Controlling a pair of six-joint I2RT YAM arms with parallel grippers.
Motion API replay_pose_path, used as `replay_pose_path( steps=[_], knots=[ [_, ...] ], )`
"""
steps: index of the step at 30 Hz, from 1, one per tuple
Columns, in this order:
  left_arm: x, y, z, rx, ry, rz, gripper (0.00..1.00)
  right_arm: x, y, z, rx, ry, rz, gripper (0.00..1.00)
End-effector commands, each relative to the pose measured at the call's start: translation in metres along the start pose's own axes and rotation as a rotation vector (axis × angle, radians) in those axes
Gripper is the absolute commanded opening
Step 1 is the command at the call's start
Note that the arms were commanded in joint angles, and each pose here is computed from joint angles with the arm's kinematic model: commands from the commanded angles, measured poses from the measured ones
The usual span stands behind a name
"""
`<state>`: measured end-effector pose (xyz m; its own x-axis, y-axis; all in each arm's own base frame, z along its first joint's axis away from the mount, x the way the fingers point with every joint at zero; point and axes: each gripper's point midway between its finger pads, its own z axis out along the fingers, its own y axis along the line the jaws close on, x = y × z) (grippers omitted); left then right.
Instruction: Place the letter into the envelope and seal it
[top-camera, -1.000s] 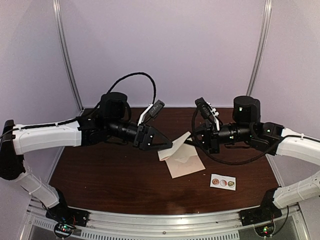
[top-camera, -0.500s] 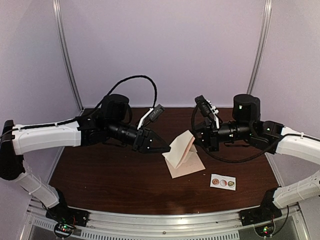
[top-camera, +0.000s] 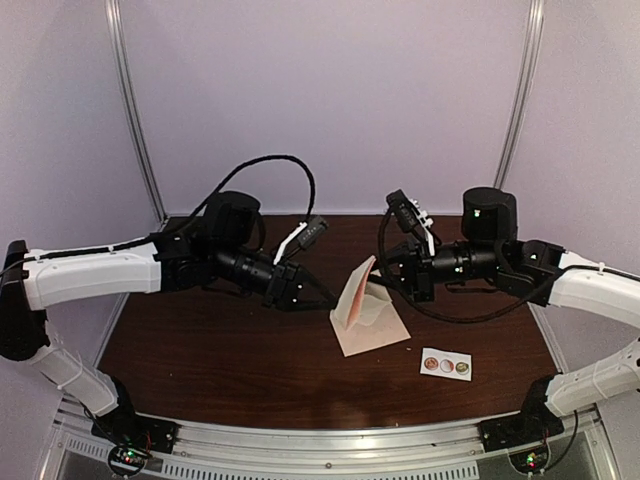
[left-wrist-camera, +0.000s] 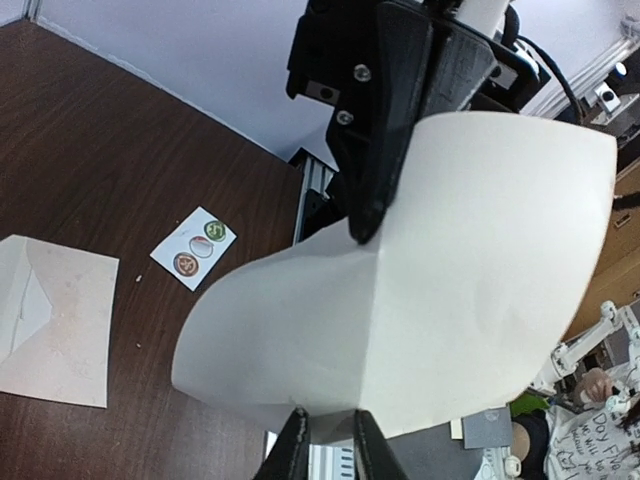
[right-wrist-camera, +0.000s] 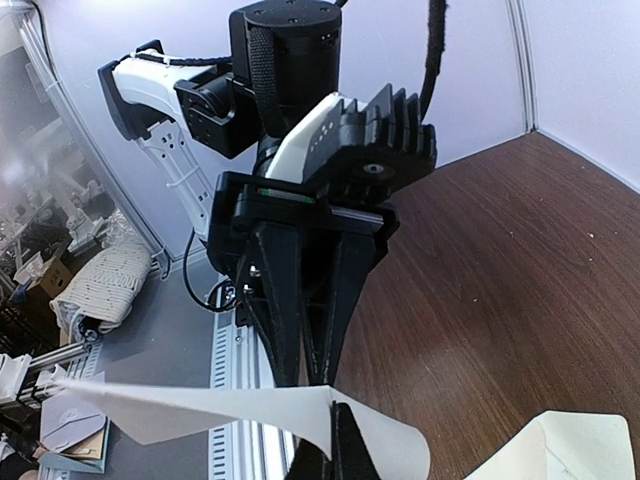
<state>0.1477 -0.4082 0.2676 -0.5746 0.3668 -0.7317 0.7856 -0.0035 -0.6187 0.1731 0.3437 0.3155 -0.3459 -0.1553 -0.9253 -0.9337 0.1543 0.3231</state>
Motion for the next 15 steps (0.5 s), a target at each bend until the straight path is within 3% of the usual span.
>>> replay_pose_path(
  steps=[1, 4, 7, 15],
  knots=[
    [-0.009, -0.002, -0.008, -0.064, -0.022, 0.085, 0.29, -0.013, -0.009, 0.000, 0.062, -0.031, 0.005, 0.00],
    [-0.019, -0.004, -0.023, -0.126, -0.104, 0.151, 0.53, -0.010, -0.020, -0.002, 0.098, -0.030, 0.044, 0.00],
    [-0.030, -0.017, -0.038, -0.126, -0.190, 0.204, 0.68, -0.009, -0.019, -0.003, 0.066, -0.037, 0.073, 0.00],
    [-0.024, -0.019, -0.037, -0.108, -0.197, 0.270, 0.80, -0.015, -0.012, -0.001, -0.006, -0.076, 0.150, 0.00]
  ],
)
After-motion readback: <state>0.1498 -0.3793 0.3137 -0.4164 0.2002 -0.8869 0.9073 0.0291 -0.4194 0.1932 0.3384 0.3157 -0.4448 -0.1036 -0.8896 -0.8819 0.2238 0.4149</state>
